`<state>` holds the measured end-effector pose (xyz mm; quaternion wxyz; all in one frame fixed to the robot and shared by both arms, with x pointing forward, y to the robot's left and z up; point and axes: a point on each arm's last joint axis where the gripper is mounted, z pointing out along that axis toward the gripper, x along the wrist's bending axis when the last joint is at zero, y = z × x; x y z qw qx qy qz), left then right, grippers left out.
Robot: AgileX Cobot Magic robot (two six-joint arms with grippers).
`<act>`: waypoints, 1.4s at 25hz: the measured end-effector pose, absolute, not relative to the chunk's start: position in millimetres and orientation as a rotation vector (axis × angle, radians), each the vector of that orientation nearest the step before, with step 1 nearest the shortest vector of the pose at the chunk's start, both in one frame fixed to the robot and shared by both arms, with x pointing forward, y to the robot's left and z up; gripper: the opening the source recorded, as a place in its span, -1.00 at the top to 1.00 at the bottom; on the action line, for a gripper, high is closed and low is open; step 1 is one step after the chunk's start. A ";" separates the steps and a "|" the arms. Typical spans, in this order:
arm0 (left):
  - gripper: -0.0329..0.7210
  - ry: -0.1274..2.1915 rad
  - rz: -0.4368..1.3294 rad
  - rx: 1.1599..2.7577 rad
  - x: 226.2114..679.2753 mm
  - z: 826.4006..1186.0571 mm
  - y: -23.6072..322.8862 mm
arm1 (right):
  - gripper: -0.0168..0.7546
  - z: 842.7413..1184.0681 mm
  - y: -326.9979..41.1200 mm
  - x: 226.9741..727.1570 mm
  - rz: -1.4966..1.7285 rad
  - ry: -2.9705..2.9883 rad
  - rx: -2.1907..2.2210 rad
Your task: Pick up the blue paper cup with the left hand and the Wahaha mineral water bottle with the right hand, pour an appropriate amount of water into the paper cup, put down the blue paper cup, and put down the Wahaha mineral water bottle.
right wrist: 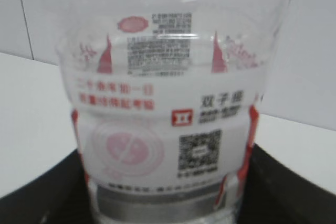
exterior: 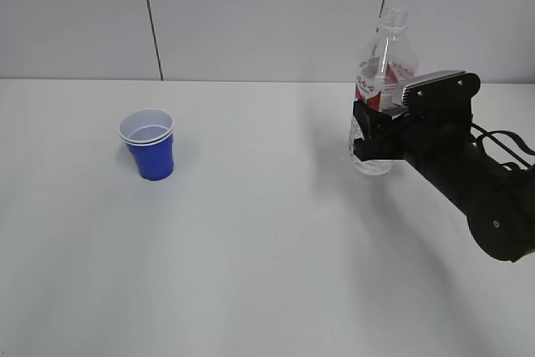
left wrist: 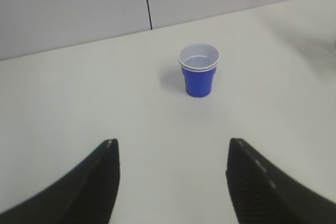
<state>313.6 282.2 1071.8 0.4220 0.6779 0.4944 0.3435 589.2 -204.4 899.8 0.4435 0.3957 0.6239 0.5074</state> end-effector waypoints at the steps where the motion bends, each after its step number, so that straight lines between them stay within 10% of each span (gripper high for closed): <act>1: -0.37 1.245 0.852 1.688 303.8 1073.1 285.4 | -0.27 899.8 -204.4 589.2 1.260 1.547 0.983; 15: -0.31 1.190 0.772 1.548 240.6 1070.4 299.3 | -0.27 899.8 -204.2 589.1 1.263 1.547 0.984; 35: -0.30 1.293 0.751 1.769 231.8 1055.2 306.0 | -0.27 907.1 -198.3 599.2 1.288 1.558 0.934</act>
